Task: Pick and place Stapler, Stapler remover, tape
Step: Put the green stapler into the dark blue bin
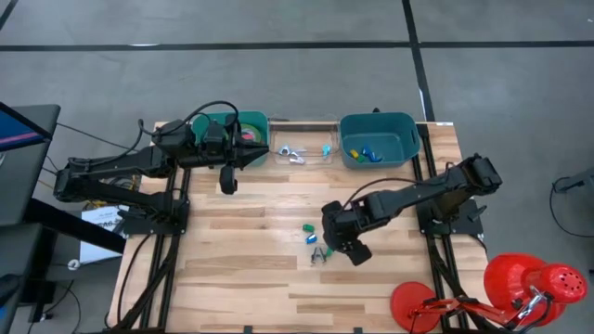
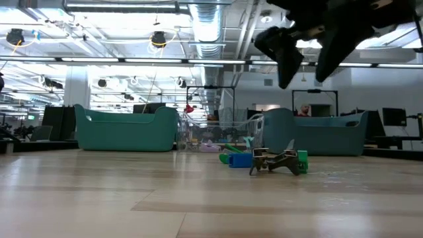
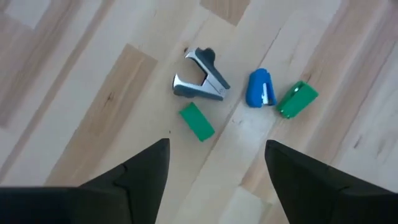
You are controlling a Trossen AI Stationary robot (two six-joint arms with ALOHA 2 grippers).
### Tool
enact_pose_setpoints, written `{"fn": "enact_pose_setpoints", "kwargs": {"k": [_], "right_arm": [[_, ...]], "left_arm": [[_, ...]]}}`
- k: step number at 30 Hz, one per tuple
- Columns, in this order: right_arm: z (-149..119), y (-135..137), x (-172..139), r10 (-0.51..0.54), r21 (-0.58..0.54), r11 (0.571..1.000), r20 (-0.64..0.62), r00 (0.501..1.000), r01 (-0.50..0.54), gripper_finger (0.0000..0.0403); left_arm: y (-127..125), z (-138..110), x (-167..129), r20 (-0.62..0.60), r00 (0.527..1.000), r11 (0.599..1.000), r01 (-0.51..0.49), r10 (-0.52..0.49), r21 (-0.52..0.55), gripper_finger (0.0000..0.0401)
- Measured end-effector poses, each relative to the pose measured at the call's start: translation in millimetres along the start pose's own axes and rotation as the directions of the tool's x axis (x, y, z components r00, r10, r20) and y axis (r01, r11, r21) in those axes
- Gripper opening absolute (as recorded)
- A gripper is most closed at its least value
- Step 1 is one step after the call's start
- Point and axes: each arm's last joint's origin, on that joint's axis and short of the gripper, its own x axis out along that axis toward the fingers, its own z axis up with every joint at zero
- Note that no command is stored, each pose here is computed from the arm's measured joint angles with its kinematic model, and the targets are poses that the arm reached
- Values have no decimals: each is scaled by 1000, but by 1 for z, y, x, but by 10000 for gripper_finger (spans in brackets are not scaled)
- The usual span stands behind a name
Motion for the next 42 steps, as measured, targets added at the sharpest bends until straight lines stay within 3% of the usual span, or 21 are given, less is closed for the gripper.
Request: {"fn": "enact_pose_setpoints", "kwargs": {"k": [11, 28, 42], "right_arm": [[3, -3, -5, -3, -105, 994, -7, 1000, 2, 256], [2, -3, 69, 36, -201, 977, -177, 984, -72, 255], [1, -4, 93, 28, -200, 977, -208, 978, -71, 253]], "left_arm": [[0, 0, 0, -1, 1000, 1000, 0, 0, 0, 21], [0, 0, 0, 8, 1000, 1000, 1, -1, 0, 21], [0, 2, 0, 20, 1000, 1000, 2, -2, 1, 21]]}}
